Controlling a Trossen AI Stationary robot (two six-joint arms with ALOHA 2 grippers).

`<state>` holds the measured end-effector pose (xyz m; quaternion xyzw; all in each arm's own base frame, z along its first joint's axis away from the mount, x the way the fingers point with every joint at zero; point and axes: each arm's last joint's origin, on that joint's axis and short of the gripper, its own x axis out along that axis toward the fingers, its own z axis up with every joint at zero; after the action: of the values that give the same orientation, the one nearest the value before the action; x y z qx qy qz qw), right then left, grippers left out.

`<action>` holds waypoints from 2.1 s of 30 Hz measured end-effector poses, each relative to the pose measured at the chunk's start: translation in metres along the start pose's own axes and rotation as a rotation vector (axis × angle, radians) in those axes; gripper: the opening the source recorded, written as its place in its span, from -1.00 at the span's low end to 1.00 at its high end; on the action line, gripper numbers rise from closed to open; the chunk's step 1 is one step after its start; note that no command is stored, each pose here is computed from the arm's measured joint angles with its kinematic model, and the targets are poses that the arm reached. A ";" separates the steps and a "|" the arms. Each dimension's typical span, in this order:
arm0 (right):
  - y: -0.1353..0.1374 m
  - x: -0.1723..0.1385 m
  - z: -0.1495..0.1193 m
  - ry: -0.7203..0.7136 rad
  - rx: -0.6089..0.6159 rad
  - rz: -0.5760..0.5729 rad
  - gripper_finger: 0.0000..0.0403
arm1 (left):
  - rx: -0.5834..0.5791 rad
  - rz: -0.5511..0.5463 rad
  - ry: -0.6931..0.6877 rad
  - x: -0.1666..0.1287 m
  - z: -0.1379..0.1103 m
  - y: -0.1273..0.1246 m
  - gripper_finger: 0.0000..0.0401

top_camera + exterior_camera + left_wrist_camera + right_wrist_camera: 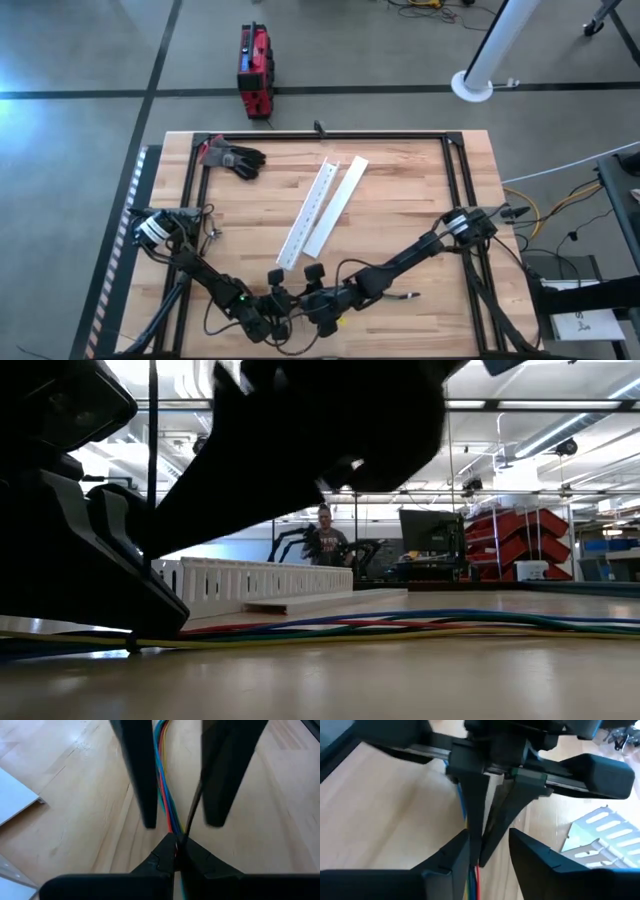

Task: Ziptie cables
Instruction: Wrap the cable wires with the black zip tie

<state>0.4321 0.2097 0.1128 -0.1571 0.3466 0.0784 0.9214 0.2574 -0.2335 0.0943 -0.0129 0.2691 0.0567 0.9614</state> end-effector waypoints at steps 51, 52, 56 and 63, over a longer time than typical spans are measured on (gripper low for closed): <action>-0.011 -0.029 0.022 -0.032 -0.022 0.020 -1.00 | 0.001 0.032 -0.013 -0.002 0.003 0.002 -0.98; -0.011 -0.033 0.024 -0.032 -0.023 0.020 -1.00 | 0.002 0.032 -0.011 -0.002 0.003 0.002 -0.98; -0.013 -0.036 0.026 -0.026 -0.023 0.022 -1.00 | 0.005 0.033 -0.010 -0.001 0.002 0.002 -0.98; -0.011 -0.032 0.022 -0.007 -0.029 0.029 -1.00 | 0.004 0.031 -0.007 -0.001 0.001 0.002 -0.91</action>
<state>0.4244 0.2059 0.1516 -0.1650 0.3446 0.0974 0.9190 0.2568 -0.2312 0.0963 -0.0067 0.2660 0.0710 0.9613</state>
